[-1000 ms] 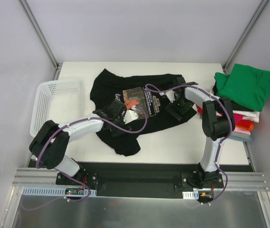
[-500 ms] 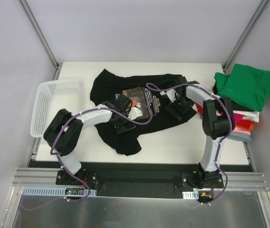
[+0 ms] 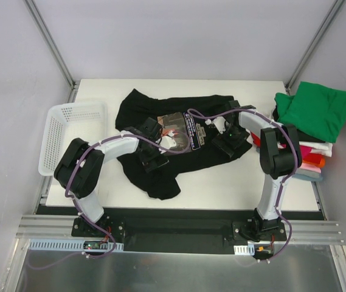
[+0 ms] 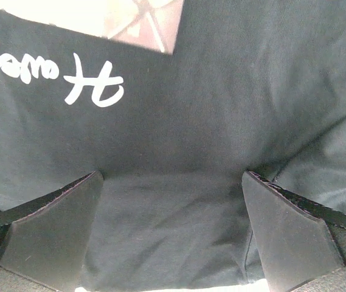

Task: Fold and stack the t-shirts
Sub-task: Flatten the tshirt out

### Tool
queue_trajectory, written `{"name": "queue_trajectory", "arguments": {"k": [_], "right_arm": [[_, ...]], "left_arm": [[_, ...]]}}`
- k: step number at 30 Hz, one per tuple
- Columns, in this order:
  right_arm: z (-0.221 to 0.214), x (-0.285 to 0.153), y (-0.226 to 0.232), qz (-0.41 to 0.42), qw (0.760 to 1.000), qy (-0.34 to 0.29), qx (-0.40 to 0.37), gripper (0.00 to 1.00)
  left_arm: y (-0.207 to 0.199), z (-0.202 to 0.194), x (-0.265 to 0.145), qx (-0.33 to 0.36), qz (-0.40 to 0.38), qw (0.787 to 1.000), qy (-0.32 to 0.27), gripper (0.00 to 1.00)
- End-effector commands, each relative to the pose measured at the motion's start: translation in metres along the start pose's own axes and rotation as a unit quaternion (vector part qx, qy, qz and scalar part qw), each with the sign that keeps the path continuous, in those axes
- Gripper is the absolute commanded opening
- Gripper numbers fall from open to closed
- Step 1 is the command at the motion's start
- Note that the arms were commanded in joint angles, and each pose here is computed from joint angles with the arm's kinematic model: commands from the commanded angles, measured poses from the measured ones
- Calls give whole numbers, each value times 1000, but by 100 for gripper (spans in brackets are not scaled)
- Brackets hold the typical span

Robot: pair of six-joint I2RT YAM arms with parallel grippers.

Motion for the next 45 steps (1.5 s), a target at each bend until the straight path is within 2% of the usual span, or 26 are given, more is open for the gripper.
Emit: {"name": "queue_trajectory", "arguments": {"k": [1, 7, 14, 29, 41, 45], "right_arm": [[-13, -4, 8, 38, 999, 13, -2, 97], [-17, -8, 13, 42, 999, 6, 5, 97], [-27, -16, 25, 50, 999, 3, 16, 96], [-32, -25, 71, 57, 998, 2, -16, 96], [-33, -17, 81, 70, 997, 14, -25, 96], [-31, -18, 77, 40, 999, 8, -28, 97]], "left_arm": [[-8, -19, -10, -27, -62, 997, 23, 99], [5, -24, -11, -60, -80, 994, 33, 99], [26, -26, -13, -76, -62, 995, 33, 99], [60, -23, -9, -81, -29, 995, 39, 99], [83, -19, -4, -80, -11, 996, 41, 99], [82, -18, -9, -83, -11, 996, 34, 99]]}}
Point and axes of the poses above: each gripper's point midway between its finger pads, its own x axis out along the fingers, its own y axis along the line the jaws close on, z = x × y, the point moved 10 cm from there along -x, back along the fingers, and after that the axes turned 2 degrees about x, right-handed, at the moved point
